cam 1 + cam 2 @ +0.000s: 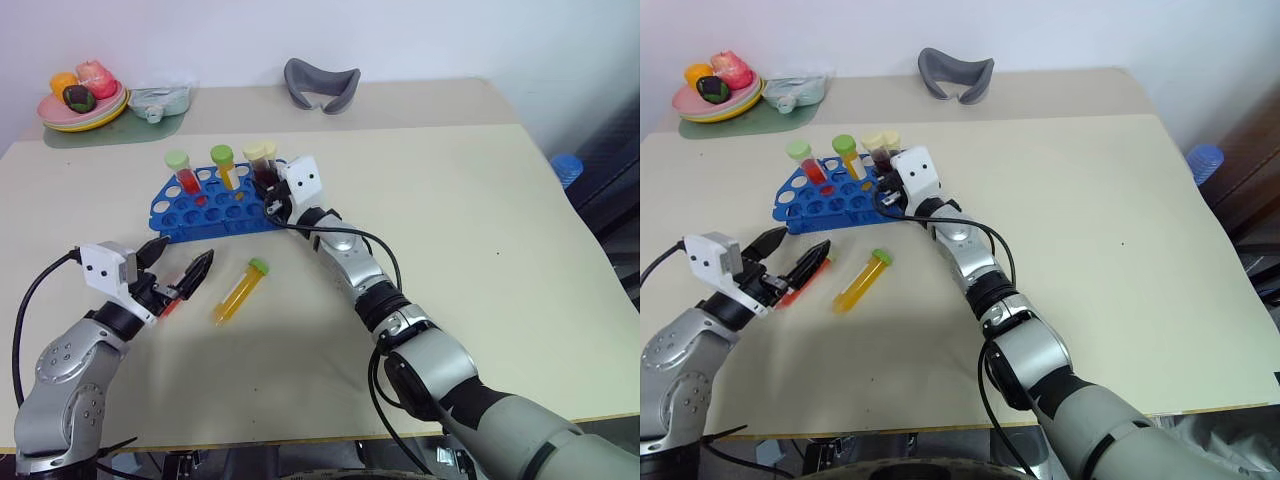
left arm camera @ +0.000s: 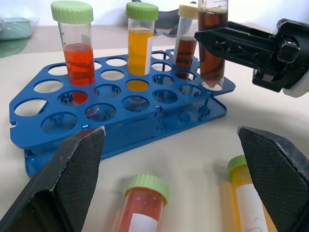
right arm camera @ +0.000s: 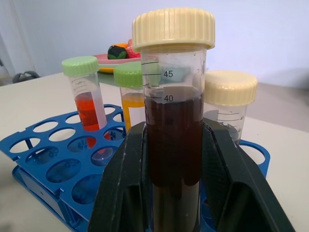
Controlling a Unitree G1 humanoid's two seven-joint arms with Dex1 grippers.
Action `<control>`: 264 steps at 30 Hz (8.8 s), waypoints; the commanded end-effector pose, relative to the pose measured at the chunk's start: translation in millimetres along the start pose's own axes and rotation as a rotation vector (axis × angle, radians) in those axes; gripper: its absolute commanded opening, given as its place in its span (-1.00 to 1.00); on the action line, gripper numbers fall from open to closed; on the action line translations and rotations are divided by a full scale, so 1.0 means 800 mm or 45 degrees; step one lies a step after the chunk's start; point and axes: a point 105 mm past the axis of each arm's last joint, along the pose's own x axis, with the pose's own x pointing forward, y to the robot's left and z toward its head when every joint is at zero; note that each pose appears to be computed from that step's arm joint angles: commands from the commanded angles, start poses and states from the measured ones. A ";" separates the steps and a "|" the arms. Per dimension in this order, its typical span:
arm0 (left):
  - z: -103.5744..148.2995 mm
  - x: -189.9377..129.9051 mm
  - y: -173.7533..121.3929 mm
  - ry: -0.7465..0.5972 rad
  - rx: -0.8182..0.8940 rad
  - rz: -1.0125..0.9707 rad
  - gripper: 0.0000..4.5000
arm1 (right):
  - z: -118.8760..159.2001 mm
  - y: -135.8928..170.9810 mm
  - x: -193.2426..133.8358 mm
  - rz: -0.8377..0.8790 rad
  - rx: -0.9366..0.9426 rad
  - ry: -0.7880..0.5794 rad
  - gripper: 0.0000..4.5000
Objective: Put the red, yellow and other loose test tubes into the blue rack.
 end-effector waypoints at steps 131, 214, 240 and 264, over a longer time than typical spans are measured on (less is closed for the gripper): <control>0.039 0.156 -0.054 -0.482 0.270 0.202 -0.53 | 0.058 0.004 -0.263 0.732 -0.139 0.388 1.00; 0.050 0.049 -0.011 0.438 0.268 -0.097 0.99 | 0.071 -0.010 -0.258 0.784 -0.204 0.385 1.00; -0.005 0.033 0.005 1.416 0.225 -0.079 0.99 | 0.065 0.013 -0.258 0.861 -0.184 0.360 1.00; -0.031 0.044 0.026 1.451 0.237 -0.051 -0.23 | 0.064 0.020 -0.254 0.864 -0.171 0.345 1.00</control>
